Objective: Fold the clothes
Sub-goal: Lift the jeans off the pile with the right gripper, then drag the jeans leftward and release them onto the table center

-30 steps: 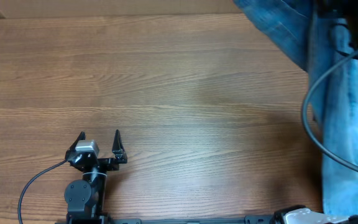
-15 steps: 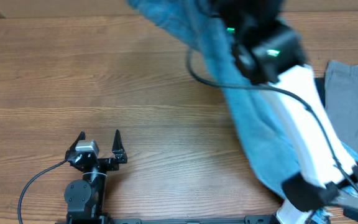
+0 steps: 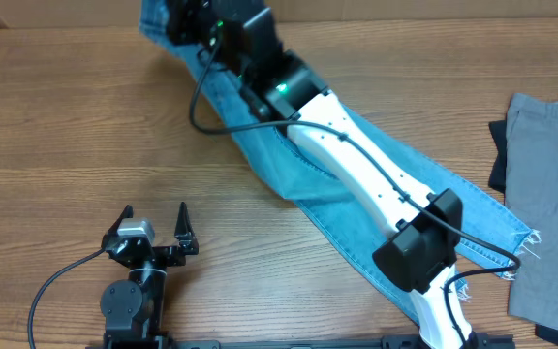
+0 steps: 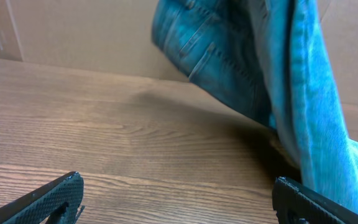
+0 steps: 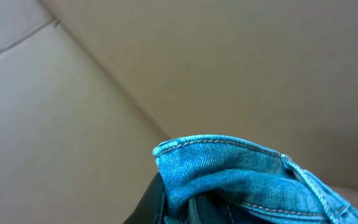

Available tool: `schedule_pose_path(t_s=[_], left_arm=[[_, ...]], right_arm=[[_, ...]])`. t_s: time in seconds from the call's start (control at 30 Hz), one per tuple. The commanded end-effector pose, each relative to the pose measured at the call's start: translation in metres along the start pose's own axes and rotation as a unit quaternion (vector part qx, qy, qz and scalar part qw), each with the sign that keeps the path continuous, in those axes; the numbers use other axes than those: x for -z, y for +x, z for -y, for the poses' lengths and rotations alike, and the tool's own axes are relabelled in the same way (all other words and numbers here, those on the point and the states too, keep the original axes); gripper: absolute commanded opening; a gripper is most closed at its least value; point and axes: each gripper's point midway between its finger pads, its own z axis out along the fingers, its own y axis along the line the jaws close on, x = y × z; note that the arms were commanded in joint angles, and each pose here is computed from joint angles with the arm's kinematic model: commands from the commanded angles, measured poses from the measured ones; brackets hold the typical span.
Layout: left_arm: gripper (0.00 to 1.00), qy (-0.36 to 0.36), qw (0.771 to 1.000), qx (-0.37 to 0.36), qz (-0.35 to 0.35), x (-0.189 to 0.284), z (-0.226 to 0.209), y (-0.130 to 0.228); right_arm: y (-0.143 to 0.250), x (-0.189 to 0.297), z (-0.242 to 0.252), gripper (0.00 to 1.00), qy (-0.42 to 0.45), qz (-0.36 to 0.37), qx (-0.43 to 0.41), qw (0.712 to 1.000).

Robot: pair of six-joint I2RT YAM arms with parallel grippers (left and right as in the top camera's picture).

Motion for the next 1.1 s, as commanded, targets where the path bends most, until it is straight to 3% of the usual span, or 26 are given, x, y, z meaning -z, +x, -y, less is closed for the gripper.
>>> schedule_pose_path(t_s=[0.0,0.27,0.67,0.77,0.8,0.83,0.87,0.9,1.07], left_arm=[[1.0,0.005,1.0,0.004,-0.003,0.0,0.002,0.002],[1.0,0.005,1.0,0.004,-0.003,0.0,0.002,0.002],[1.0,0.005,1.0,0.004,-0.003,0.0,0.002,0.002],[1.0,0.005,1.0,0.004,-0.003,0.0,0.002,0.002],[1.0,0.005,1.0,0.004,-0.003,0.0,0.002,0.002],[1.0,0.005,1.0,0.004,-0.003,0.0,0.002,0.002],[1.0,0.005,1.0,0.004,-0.003,0.0,0.002,0.002],[1.0,0.006,1.0,0.004,-0.003,0.0,0.002,0.002],[1.0,0.005,1.0,0.004,-0.003,0.0,0.002,0.002]], right_arm=[[0.007,0.001,-0.041,0.04,-0.042,0.004,-0.003,0.999],[0.058,-0.011,-0.064,0.04,-0.059,-0.031,-0.002,0.998],[0.082,-0.012,-0.086,0.04,-0.079,-0.045,-0.024,0.996],[0.083,-0.01,-0.098,0.12,-0.092,-0.04,-0.025,0.995],[0.083,-0.009,-0.103,0.2,-0.097,-0.038,-0.025,0.994],[0.084,-0.009,-0.105,0.43,-0.099,-0.038,-0.027,0.994],[0.085,-0.008,-0.108,0.87,-0.101,-0.039,-0.035,0.993],[0.086,-0.008,-0.109,1.0,-0.102,-0.041,-0.042,0.993],[0.089,0.0,-0.131,1.0,-0.153,-0.062,-0.05,0.985]])
